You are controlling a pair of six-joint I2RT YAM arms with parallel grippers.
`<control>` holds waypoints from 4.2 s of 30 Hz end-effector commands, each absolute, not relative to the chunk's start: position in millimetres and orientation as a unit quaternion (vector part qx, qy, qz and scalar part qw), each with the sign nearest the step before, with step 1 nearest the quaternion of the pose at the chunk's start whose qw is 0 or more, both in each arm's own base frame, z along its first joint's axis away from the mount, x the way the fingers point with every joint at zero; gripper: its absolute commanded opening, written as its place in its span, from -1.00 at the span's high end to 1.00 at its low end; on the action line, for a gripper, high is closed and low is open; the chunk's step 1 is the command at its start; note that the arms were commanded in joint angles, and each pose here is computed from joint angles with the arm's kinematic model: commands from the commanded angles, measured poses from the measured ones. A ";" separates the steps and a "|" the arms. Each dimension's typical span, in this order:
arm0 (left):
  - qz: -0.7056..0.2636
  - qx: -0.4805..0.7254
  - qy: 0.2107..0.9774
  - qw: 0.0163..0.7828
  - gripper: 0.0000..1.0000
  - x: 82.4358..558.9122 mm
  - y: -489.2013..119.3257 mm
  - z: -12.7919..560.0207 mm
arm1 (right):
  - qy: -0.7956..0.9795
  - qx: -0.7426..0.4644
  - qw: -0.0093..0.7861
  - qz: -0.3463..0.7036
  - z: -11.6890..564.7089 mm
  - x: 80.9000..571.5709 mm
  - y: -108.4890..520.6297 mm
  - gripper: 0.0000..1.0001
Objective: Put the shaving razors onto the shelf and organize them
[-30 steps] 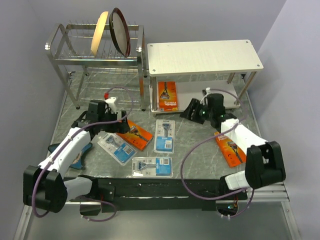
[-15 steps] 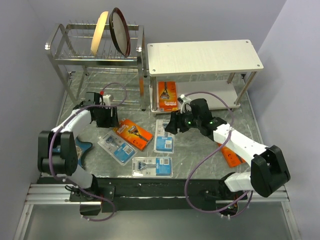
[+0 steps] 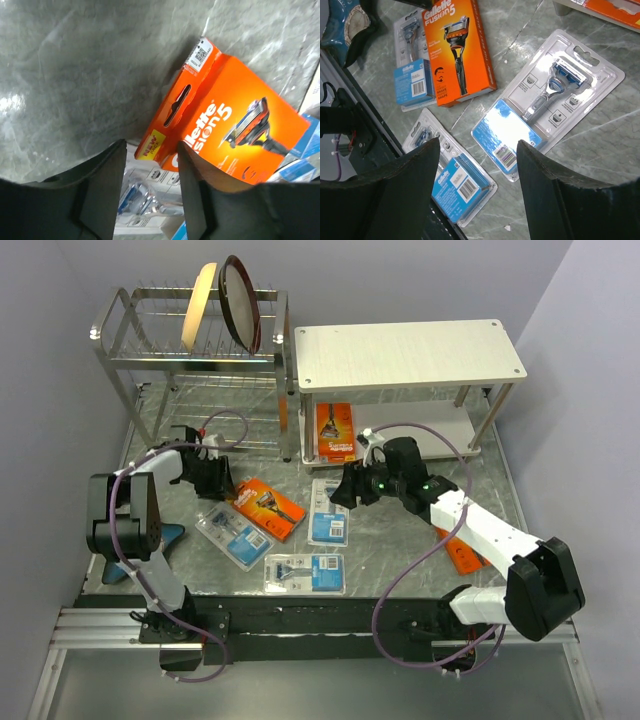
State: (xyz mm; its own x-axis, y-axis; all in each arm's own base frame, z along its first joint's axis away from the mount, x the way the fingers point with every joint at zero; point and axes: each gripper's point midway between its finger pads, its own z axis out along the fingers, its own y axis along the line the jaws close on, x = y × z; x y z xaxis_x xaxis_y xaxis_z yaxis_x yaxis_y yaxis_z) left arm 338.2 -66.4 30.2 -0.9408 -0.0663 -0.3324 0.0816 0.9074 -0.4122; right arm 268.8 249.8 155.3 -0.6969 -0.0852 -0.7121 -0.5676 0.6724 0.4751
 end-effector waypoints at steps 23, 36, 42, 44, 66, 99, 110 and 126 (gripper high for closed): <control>-0.326 0.008 0.923 0.203 0.97 335.3 -97.9 54.2 | 0.839 -0.183 0.343 0.380 157.9 264.7 253.4 -0.41; -0.341 0.126 0.871 0.330 0.97 285.8 -110.6 154.1 | 0.814 -0.230 0.340 0.410 175.5 248.8 260.6 -0.43; -0.393 0.276 0.816 0.322 0.97 241.6 -159.6 180.8 | 0.753 -0.335 0.353 0.444 201.9 229.3 276.7 -0.46; -0.380 0.347 0.793 0.326 0.97 235.0 -171.4 187.9 | 0.736 -0.373 0.364 0.432 215.2 227.0 277.1 -0.47; -0.325 0.570 0.683 0.322 0.97 216.2 -247.5 242.9 | 0.555 -0.690 0.344 0.314 246.8 202.0 269.9 -0.56; -0.389 0.576 0.646 0.316 0.98 199.7 -283.7 262.5 | 0.591 -0.651 0.324 0.349 207.5 209.9 329.9 -0.26; -0.403 0.579 0.642 0.301 0.89 185.4 -278.6 251.5 | 0.620 -0.638 0.334 0.310 189.5 219.0 325.8 0.97; -0.349 0.356 0.749 0.436 -0.99 215.9 -248.8 228.7 | 0.788 -0.220 0.431 0.380 242.2 269.7 200.4 1.00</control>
State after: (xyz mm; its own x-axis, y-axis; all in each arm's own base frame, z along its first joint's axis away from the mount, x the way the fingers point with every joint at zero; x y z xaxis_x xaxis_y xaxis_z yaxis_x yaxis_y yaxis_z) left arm 196.2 -232.2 210.9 -0.3576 0.3803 -0.8529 0.8765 0.4518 -0.1661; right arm 257.9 221.3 205.7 -0.3978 -0.3489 -0.8486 -0.8531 0.4811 0.2021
